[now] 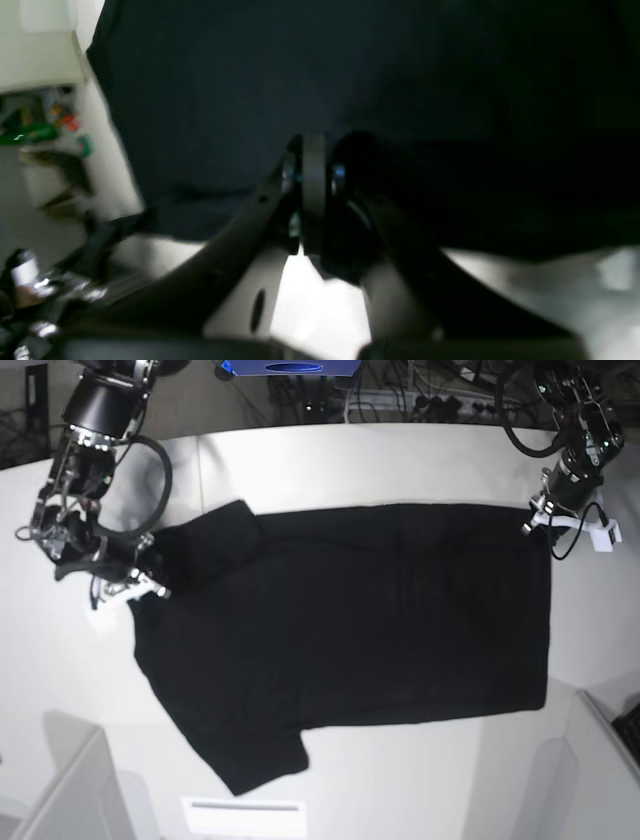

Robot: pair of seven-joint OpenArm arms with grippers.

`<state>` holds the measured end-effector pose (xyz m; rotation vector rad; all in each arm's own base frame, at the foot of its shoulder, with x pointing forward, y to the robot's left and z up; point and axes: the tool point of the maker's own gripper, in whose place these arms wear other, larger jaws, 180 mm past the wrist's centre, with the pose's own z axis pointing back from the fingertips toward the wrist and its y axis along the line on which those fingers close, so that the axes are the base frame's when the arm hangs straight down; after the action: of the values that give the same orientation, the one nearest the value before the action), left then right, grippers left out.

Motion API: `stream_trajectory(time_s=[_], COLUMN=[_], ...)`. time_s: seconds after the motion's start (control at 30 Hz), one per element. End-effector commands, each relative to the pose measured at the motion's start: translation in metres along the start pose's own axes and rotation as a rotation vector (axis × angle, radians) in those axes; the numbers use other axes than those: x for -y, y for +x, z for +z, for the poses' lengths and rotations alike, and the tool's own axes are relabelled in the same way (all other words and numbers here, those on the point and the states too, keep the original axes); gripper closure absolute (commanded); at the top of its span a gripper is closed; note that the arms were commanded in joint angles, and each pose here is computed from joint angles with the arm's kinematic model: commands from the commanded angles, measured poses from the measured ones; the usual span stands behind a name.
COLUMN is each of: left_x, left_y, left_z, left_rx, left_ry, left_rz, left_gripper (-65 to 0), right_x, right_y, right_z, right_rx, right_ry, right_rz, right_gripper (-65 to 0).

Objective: Fold the T-shirt properly
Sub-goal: 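Pull the shirt toward the robot with both grippers, flattening it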

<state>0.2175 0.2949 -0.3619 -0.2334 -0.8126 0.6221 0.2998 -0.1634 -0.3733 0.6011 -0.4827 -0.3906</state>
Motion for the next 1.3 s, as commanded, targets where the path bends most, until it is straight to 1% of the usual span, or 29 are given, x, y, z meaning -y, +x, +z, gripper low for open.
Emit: stream_trajectory(time_s=[0.0, 0.07, 0.13, 0.23, 0.37, 0.5, 0.6, 0.73, 0.87, 0.93, 1.1, 1.27], left_x=[0.004, 0.003, 0.004, 0.009, -0.001, -0.001, 0.002, -0.006, -0.002, 0.000, -0.001, 0.000], left_y=[0.013, 0.014, 0.015, 0.022, 0.016, 0.016, 0.022, 0.033, 0.043, 0.045, 0.045, 0.049], left_z=[0.002, 0.002, 0.001, -0.002, -0.009, -0.010, -0.012, -0.008, -0.010, -0.010, -0.010, -0.012], left_rx=[0.038, 0.042, 0.043, 0.061, 0.039, 0.039, 0.053, 0.087, 0.111, 0.117, 0.117, 0.124], left_ry=[-0.011, -0.005, -0.006, -0.019, 0.006, 0.005, -0.004, 0.014, 0.003, 0.000, 0.003, -0.002], left_rz=[-0.001, 0.008, 0.008, 0.011, 0.051, 0.054, 0.058, 0.079, 0.082, 0.086, 0.087, 0.090], left_gripper=[0.0, 0.0, 0.0, 0.0, 0.0, 0.0, 0.0, 0.0, 0.0, 0.0, 0.0, 0.0], right_x=[0.000, 0.000, 0.001, 0.000, 0.000, -0.005, -0.005, -0.007, -0.007, -0.006, -0.007, -0.007], right_y=[0.013, 0.019, 0.019, 0.026, 0.030, 0.039, 0.043, 0.051, 0.056, 0.058, 0.066, 0.067], right_z=[0.004, 0.001, -0.002, -0.007, -0.012, -0.014, -0.017, -0.021, -0.027, -0.029, -0.028, -0.033], right_rx=[0.038, 0.048, 0.040, 0.040, 0.031, 0.042, 0.038, 0.054, 0.047, 0.044, 0.077, 0.063], right_ry=[-0.022, -0.063, -0.080, -0.073, -0.070, -0.060, -0.058, -0.052, -0.046, -0.045, -0.042, -0.039], right_rz=[0.033, 0.068, 0.079, 0.070, 0.058, 0.059, 0.051, 0.042, 0.024, 0.018, 0.021, 0.004], right_gripper=[0.0, 0.0, 0.0, 0.0, 0.0, 0.0, 0.0, 0.0, 0.0, 0.0, 0.0, 0.0])
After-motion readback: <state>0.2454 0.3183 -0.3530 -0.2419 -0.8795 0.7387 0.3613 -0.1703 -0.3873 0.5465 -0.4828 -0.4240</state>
